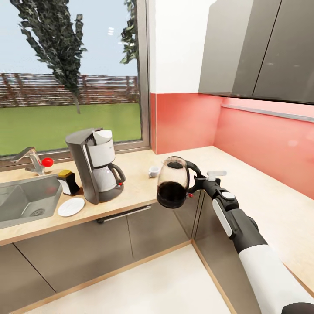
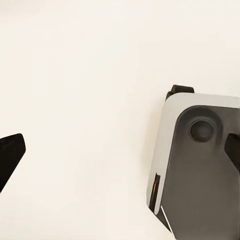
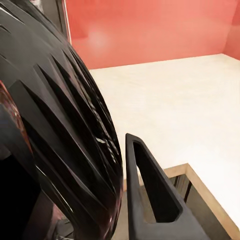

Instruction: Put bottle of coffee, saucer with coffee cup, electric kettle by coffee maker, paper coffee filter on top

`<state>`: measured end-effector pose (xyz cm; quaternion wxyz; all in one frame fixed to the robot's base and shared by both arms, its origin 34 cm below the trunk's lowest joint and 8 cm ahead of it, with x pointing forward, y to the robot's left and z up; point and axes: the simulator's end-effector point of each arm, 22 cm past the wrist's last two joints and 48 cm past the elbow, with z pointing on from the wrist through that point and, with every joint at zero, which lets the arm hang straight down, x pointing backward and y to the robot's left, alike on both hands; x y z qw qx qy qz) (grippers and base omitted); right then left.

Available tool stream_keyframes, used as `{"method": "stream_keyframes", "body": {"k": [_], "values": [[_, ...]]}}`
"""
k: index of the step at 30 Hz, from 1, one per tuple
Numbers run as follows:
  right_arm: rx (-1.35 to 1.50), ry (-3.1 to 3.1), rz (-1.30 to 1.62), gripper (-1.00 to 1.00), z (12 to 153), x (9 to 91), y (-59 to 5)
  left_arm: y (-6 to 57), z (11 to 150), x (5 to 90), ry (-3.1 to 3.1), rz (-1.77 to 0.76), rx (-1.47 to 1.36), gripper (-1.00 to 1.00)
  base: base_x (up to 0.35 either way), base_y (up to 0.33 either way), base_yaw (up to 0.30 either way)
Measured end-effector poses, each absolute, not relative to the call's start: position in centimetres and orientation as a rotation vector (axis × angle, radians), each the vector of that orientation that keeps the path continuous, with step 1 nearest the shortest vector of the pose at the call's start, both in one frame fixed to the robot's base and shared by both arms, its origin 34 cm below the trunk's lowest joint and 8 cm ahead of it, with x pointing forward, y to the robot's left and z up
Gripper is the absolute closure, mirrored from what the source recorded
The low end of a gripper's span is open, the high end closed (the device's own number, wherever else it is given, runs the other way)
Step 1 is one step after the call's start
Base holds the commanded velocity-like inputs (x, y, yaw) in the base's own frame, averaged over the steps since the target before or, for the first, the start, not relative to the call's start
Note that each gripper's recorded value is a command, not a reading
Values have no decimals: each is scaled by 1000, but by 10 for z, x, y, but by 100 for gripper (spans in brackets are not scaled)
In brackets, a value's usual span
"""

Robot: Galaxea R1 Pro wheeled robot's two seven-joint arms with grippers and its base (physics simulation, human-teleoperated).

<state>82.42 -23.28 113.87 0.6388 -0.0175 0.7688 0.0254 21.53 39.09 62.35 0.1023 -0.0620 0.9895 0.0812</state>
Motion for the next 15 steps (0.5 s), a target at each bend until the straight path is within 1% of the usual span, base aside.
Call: {"method": "stream_keyframes", "body": {"k": [5,8,11,15], "values": [[-52,1754,97,100,1138,824,-214,389,621,185,2982,244,-172,-100,0,0,0],[-55,1743,119,100,1144,823,-203,389,621,171,2999,247,-176,-100,85,0,0],[-56,1734,136,100,1151,822,-192,388,620,161,3016,247,-178,-100,231,0,0],[-48,1734,145,100,1158,820,-182,389,620,151,3033,263,-181,-100,319,-58,0]]}}
